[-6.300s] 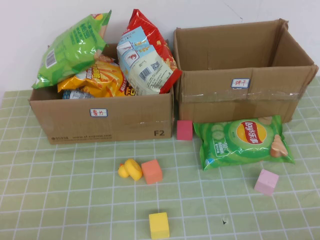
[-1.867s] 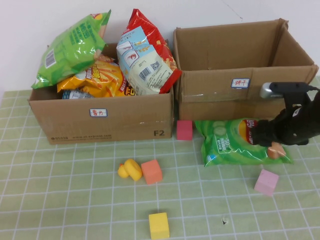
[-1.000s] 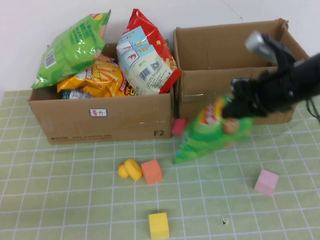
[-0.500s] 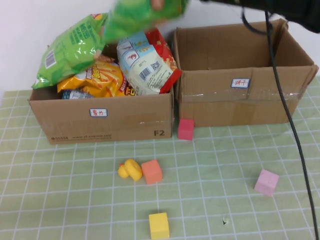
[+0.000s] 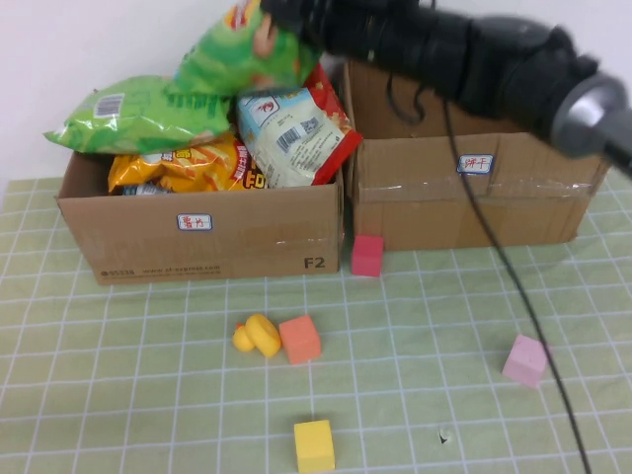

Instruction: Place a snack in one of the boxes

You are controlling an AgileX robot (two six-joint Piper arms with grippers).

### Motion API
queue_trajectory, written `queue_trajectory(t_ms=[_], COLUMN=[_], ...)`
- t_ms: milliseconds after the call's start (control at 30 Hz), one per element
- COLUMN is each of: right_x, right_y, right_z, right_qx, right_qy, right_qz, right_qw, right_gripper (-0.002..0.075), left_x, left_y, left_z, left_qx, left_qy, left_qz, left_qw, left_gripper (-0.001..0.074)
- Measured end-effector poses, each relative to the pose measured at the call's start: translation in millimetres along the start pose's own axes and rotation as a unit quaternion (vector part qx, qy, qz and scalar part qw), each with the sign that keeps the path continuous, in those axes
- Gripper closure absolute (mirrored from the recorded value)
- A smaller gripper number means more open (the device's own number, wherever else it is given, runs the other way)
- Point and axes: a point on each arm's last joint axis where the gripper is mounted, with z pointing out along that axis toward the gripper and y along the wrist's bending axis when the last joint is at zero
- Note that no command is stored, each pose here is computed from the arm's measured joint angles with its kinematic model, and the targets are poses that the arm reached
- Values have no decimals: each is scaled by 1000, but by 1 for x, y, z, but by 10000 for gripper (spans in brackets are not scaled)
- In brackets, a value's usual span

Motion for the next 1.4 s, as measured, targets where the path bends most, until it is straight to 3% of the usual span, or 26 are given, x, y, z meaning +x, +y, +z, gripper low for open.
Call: queue_trajectory(t_ms=[67, 167, 300, 400, 500, 667, 833, 1000, 1067, 1167, 1300, 1400], right_x=[13, 32, 46, 50, 41, 9, -18, -31, -40, -61, -99, -117], right_y=[-12, -25, -32, -32, -25, -8, 5, -3, -5, -3, 7, 21], right_z=[5, 11, 12, 11, 6, -10, -32, -58, -72, -103, -158, -194], right_qx=[6, 13, 30, 36, 29, 22, 23, 27, 29, 49, 94, 138], right_qy=[15, 49, 94, 119, 128, 112, 132, 192, 215, 242, 260, 275], right_qz=[40, 74, 92, 101, 102, 72, 5, 21, 23, 18, -20, -65], right_qw=[999, 996, 991, 987, 986, 991, 991, 981, 976, 969, 961, 949], right_gripper=[675, 554, 279, 137, 84, 63, 62, 69, 106, 250, 578, 673], left_x=[1, 6, 10, 10, 10, 10, 10, 10, 10, 10, 9, 9], left_y=[0, 0, 0, 0, 0, 0, 0, 0, 0, 0, 0, 0], left_z=[0, 3, 6, 6, 6, 6, 6, 6, 6, 6, 6, 6], left_qx=[0, 0, 0, 0, 0, 0, 0, 0, 0, 0, 0, 1], left_qy=[1, 6, 10, 8, 8, 9, 9, 9, 9, 9, 5, 2], left_qz=[0, 0, 0, 1, 2, 2, 2, 2, 2, 2, 2, 2], left_qw=[1000, 1000, 1000, 1000, 1000, 1000, 1000, 1000, 1000, 1000, 1000, 1000], left_gripper=[737, 738, 738, 737, 737, 738, 737, 737, 737, 737, 737, 737])
